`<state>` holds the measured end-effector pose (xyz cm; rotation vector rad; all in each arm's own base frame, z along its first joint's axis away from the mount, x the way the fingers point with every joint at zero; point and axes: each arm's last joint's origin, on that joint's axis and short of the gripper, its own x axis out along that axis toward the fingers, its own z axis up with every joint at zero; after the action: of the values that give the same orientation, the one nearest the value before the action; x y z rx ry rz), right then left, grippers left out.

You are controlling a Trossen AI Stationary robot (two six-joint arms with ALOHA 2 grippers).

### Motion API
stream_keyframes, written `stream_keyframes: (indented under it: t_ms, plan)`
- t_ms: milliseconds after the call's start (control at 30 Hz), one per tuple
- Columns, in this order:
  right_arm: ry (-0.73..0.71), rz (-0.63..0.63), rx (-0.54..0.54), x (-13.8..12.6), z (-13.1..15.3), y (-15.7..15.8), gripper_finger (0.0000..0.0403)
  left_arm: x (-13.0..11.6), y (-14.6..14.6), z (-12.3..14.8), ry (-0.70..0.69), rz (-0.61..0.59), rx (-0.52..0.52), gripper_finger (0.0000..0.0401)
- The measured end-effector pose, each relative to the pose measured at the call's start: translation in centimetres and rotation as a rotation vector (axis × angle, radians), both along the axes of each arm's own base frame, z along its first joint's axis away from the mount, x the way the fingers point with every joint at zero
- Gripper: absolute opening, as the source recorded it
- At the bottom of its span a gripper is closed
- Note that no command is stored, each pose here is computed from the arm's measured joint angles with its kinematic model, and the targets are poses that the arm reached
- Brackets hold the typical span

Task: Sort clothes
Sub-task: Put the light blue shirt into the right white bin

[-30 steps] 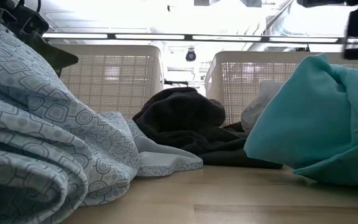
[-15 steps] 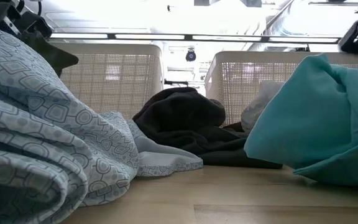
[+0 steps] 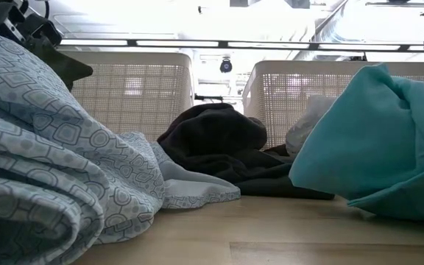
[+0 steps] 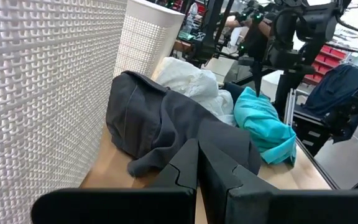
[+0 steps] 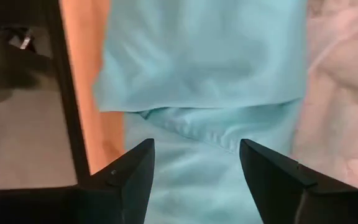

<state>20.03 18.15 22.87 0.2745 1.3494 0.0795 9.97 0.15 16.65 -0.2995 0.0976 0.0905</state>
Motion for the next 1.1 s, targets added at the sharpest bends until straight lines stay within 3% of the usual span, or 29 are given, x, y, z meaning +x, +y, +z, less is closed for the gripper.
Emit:
stream_keyframes:
  t_ms: [233, 467, 600, 767, 867, 967, 1033, 1100]
  plan:
    - [0.034, -0.016, -0.034, 1.2, -2.4, 1.1, 0.0283, 0.0, 0.0, 0.0, 0.001, 0.000, 0.001, 0.0000]
    - [0.202, 0.014, -0.156, 2.6, -8.5, 2.3, 0.0278, 0.0, 0.0, 0.0, -0.002, 0.001, -0.033, 0.0000]
    - [0.244, -0.001, -0.167, 3.1, -10.2, 2.5, 0.0233, 0.0, 0.0, 0.0, -0.007, 0.000, -0.060, 0.0000]
    - [0.234, -0.031, -0.164, 3.6, -10.2, 2.2, 0.0116, 0.0, 0.0, 0.1, -0.013, 0.002, -0.060, 0.0000]
    - [0.253, -0.175, -0.106, 4.3, -9.5, 1.3, 0.0046, 0.0, 0.0, 0.1, -0.013, 0.003, -0.060, 0.0000]
    - [0.165, -0.261, -0.053, 5.4, -7.0, 0.6, 0.0012, 0.0, 0.0, 0.1, -0.013, 0.003, -0.060, 0.0000]
    - [0.102, -0.274, -0.016, 5.9, -4.7, 0.1, 0.0015, 0.0, 0.0, 0.1, -0.014, 0.004, -0.067, 0.0000]
    - [0.002, -0.282, 0.090, 6.6, -0.8, -0.3, 0.0017, 0.0, 0.0, 0.1, -0.019, 0.005, -0.085, 0.0000]
